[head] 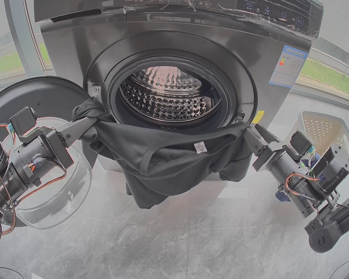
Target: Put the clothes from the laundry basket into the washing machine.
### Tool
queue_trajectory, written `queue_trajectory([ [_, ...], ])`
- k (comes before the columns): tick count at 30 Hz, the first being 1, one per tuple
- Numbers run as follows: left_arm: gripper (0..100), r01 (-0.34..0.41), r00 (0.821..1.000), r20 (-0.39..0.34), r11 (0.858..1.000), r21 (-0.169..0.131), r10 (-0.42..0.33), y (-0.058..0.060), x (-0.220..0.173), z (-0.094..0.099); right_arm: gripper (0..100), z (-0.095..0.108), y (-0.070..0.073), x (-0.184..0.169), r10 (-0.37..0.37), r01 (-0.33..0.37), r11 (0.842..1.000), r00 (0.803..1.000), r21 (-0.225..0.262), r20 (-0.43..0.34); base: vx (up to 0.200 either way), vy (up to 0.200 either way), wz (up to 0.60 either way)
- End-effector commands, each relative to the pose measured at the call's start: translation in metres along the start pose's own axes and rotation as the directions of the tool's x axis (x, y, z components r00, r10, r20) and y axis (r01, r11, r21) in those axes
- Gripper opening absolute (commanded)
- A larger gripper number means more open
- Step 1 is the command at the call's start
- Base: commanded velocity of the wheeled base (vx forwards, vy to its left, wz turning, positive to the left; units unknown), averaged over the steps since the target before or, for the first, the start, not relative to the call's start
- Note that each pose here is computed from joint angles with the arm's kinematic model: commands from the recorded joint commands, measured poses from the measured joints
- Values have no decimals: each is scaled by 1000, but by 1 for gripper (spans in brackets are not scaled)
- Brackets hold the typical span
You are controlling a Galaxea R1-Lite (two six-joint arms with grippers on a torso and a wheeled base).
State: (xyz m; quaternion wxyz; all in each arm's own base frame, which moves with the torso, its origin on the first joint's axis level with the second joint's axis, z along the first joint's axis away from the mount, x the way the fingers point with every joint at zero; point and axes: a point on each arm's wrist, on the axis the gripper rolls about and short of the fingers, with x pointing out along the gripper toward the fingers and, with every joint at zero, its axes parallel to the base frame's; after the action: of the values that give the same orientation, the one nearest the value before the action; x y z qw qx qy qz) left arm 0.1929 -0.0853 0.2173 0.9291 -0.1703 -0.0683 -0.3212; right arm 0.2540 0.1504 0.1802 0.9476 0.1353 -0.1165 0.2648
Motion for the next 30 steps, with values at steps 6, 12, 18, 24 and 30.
queue_trajectory([
  [6,0,80,997,-12,997,-17,-81,-18,1,-3,100,-88,4,-9,18,-19,1000,950,0,-310,0,0,0],
  [12,0,120,992,-21,992,-28,-121,-26,2,-6,100,-122,11,6,44,-45,999,933,6,-358,0,0,0],
  [18,0,138,990,-18,990,-31,-139,-29,4,-7,100,-145,39,11,139,-137,990,914,32,-381,0,0,0],
  [24,0,148,989,0,989,-28,-148,-30,5,-6,100,-175,70,29,224,-220,974,904,52,-363,0,0,0],
  [30,0,150,989,5,988,-27,-150,-30,5,-5,100,-198,83,41,253,-249,967,902,59,-349,0,0,0],
])
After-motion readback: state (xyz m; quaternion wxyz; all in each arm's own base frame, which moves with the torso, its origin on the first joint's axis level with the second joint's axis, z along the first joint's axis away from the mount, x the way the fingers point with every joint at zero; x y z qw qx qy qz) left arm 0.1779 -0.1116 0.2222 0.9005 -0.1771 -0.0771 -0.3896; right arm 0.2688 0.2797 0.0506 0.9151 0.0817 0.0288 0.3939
